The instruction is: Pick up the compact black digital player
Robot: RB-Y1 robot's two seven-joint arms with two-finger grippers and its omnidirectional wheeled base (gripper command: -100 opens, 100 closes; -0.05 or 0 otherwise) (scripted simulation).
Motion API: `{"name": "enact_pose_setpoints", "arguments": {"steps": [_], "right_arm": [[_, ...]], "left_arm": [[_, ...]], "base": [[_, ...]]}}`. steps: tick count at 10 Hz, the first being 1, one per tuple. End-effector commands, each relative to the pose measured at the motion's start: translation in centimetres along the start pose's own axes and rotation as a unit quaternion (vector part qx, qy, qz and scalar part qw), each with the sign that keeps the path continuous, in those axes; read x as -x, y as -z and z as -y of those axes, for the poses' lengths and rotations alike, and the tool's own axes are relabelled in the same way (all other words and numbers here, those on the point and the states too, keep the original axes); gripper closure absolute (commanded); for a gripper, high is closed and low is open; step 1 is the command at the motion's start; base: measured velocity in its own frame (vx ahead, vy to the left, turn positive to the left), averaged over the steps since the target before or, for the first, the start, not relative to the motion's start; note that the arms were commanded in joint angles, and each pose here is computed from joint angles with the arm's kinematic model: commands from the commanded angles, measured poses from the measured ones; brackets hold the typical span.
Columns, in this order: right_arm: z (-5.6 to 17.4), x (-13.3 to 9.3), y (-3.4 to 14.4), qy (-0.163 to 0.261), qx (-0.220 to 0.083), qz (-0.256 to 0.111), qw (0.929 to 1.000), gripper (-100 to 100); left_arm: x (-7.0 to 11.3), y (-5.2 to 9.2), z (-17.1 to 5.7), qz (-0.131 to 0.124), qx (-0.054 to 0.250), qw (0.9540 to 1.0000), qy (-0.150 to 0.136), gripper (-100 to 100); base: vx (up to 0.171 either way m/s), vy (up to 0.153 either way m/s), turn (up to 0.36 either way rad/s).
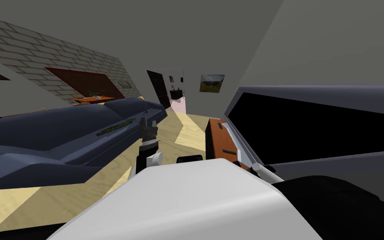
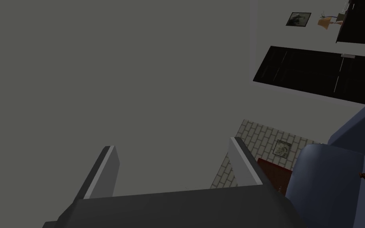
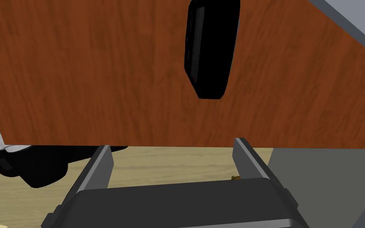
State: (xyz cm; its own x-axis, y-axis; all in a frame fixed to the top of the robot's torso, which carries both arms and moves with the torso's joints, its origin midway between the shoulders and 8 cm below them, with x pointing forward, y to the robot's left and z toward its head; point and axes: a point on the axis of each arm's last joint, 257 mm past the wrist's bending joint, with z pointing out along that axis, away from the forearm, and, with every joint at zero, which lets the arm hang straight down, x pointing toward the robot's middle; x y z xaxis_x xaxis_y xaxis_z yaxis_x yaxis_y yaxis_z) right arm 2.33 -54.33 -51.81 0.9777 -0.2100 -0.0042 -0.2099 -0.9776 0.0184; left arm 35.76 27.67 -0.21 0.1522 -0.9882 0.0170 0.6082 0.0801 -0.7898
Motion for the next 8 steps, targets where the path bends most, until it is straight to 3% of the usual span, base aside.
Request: {"name": "enact_pose_setpoints", "arguments": {"steps": [1, 3, 4, 5, 6, 8], "right_arm": [[0.0, -0.3, 0.3, -0.025, -0.010, 0.000, 0.9996, -100], [0.0, -1.0, 0.7, -0.049, -0.020, -0.003, 0.9986, -100], [-0.1, -0.8, 0.6, -0.040, -0.016, -0.003, 0.9991, -100], [0.0, -0.8, 0.6, -0.042, -0.017, -0.002, 0.9990, 0], [-0.2, -0.2, 0.4, -0.029, -0.017, -0.003, 0.9994, -100], [-0.4, 0.3, 0.2, -0.021, -0.017, -0.004, 0.9996, -100]], "left_arm": [[0.0, 0.0, 0.0, 0.000, 0.000, 1.0000, 0.000, 0], [0.0, 0.0, 0.0, 0.000, 0.000, 1.0000, 0.000, 0], [0.0, 0.0, 0.0, 0.000, 0.000, 1.0000, 0.000, 0], [0.0, 0.0, 0.0, 0.000, 0.000, 1.0000, 0.000, 0], [0.0, 0.0, 0.0, 0.000, 0.000, 1.0000, 0.000, 0], [0.0, 0.0, 0.0, 0.000, 0.000, 1.0000, 0.000, 0]], "base": [[0.154, -0.091, 0.017], [0.101, -0.067, -0.010], [0.016, 0.005, -0.028], [0.005, -0.001, 0.004], [0.069, -0.004, -0.192], [0.092, -0.004, -0.159]]}}
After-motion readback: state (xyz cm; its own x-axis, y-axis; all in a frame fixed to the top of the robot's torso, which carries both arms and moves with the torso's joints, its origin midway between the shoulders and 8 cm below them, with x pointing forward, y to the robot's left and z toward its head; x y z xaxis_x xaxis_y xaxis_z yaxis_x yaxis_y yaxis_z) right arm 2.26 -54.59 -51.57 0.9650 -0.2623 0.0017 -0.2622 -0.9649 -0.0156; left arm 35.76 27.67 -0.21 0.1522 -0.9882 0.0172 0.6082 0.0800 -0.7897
